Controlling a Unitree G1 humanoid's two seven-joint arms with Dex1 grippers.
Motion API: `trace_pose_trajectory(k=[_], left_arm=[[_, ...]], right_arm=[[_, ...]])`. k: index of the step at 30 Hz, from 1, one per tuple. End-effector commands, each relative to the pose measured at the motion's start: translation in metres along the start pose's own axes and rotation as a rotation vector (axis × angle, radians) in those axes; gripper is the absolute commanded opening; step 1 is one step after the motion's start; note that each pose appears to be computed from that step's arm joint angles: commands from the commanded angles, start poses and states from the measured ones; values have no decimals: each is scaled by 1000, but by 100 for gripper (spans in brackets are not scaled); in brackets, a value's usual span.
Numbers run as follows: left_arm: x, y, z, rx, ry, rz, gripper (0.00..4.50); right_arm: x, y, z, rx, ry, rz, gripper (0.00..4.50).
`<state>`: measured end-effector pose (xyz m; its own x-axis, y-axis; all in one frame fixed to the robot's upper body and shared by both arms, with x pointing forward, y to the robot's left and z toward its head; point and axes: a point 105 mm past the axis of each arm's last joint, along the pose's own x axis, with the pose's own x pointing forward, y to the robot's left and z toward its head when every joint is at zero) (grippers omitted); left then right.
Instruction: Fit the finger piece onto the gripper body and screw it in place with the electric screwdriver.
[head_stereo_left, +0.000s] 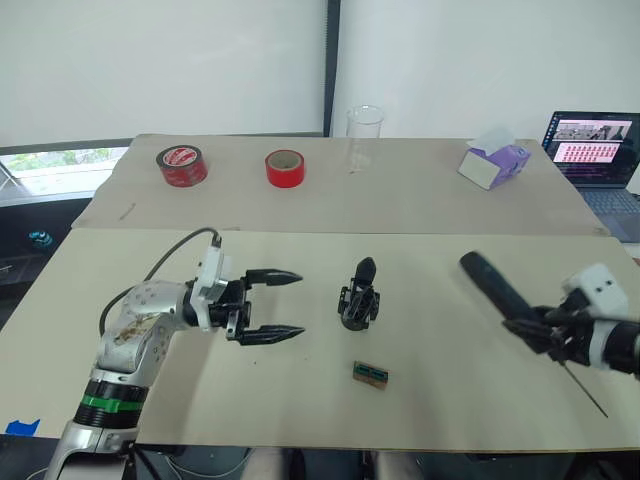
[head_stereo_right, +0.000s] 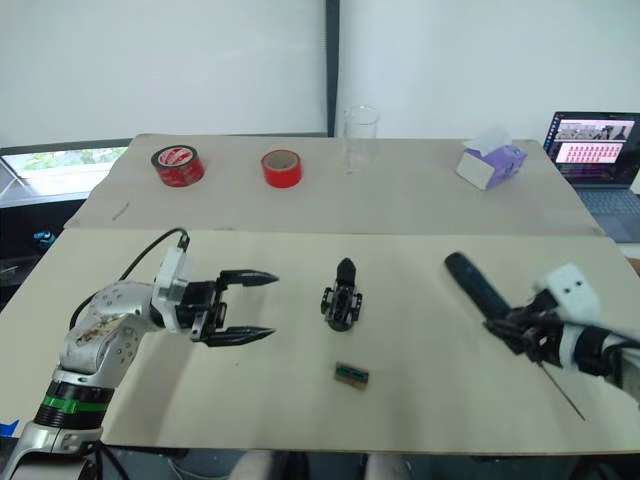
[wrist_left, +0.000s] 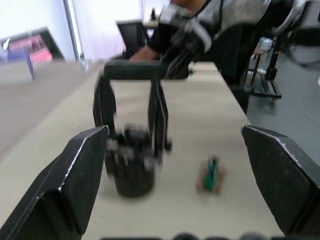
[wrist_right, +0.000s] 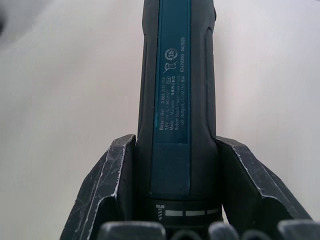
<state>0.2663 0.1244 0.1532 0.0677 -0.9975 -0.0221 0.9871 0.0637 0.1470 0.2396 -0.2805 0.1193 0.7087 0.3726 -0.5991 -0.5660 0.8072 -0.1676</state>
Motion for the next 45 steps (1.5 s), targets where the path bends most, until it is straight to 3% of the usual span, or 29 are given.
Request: trace_pose_trajectory(k=[1,11,13,17,18,20,29,45], left_arm=[[7,-3,7,73,-5,-38,450],[16,-9,10,85,-17,-53,450],[16,-9,10,87,-18,-51,450],[16,-10,11,87,-17,-47,450],[15,-10,11,87,-16,-46,450],[15,-10,11,72,-26,-32,450],[17,-13,8,67,-16,-44,450],[23,-22,5,76,-8,-62,450]], right_arm=[[5,18,11,-125,-48,30,194],[21,19,-3,-161,-17,91,194],[19,21,0,-173,-29,125,298],[7,19,16,-183,-46,142,440],[2,19,23,-184,-54,145,448],[-9,17,31,-144,-23,151,448],[-41,28,24,-56,455,254,448],[16,13,24,-191,587,173,448]])
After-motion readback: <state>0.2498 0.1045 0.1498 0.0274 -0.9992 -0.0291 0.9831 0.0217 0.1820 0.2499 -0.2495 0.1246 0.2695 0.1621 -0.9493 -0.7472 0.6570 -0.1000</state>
